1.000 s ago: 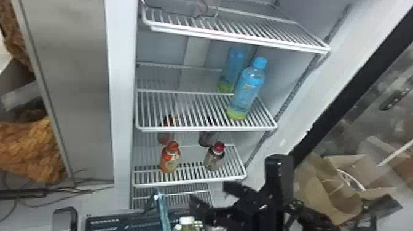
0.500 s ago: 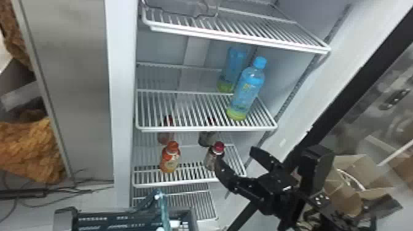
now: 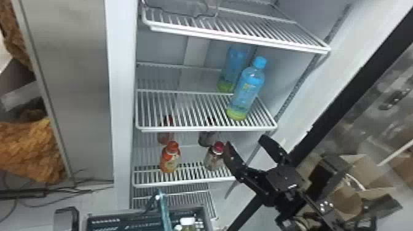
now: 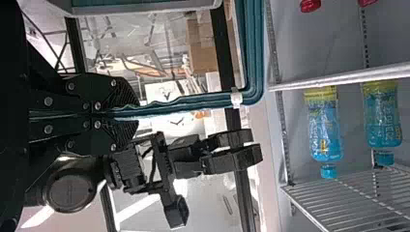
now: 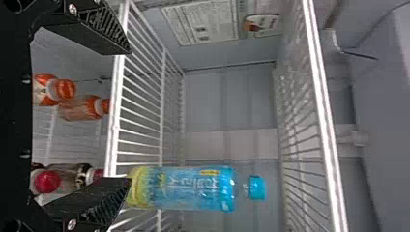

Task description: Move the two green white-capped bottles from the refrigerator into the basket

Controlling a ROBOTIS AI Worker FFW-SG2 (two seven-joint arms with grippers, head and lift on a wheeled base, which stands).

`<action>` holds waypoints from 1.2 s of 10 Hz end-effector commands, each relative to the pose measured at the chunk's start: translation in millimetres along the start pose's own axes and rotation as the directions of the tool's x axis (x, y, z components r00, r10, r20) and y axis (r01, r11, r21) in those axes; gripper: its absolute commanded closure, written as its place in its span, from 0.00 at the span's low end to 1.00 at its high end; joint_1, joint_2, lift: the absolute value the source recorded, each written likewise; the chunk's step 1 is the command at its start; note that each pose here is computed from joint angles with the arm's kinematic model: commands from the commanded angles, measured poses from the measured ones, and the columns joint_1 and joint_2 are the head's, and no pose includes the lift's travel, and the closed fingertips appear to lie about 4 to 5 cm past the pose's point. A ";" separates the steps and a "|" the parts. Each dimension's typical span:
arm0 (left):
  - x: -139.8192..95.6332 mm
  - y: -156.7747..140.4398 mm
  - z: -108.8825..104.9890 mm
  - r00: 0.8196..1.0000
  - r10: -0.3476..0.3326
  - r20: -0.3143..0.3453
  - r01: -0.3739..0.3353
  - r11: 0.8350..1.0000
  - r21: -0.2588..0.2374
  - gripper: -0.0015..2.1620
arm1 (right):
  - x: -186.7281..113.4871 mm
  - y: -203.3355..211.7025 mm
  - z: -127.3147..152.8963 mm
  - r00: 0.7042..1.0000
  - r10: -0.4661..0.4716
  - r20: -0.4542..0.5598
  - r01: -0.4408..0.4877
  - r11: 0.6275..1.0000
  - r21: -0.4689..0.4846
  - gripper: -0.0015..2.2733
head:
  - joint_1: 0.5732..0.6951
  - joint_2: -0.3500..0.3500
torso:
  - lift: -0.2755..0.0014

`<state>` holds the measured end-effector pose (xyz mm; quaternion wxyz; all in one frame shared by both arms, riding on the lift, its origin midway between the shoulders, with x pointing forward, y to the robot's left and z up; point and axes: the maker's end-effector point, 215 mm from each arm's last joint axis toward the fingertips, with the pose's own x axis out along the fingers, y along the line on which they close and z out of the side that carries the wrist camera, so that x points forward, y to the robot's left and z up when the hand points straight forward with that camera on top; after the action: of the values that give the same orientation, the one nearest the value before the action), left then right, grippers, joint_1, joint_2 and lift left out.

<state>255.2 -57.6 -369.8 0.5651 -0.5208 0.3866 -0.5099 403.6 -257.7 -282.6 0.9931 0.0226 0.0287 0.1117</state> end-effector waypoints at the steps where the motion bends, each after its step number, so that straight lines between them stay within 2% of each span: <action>1: 0.1 0.0 -0.2 1.000 0.000 0.000 0.000 1.000 0.000 0.54 | -4.5 -2.4 3.0 0.999 -0.013 0.044 0.013 1.000 -0.003 0.05 | 1.00 0.00 | 0.98; 7: -0.2 0.5 0.2 1.000 0.000 0.004 0.000 1.000 0.000 0.54 | -11.7 6.9 -12.3 0.998 -0.028 0.055 0.026 0.999 0.028 0.05 | 1.00 0.00 | 0.98; 12: 0.5 -0.9 0.5 1.000 -0.004 0.006 0.004 1.000 -0.002 0.54 | -14.6 3.7 -3.2 0.994 -0.046 0.098 0.044 0.999 0.020 0.05 | 1.00 0.00 | 0.98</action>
<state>255.6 -57.6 -369.1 0.5648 -0.5235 0.3846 -0.5090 388.6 -257.0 -286.9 0.9953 0.0367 -0.0158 0.0885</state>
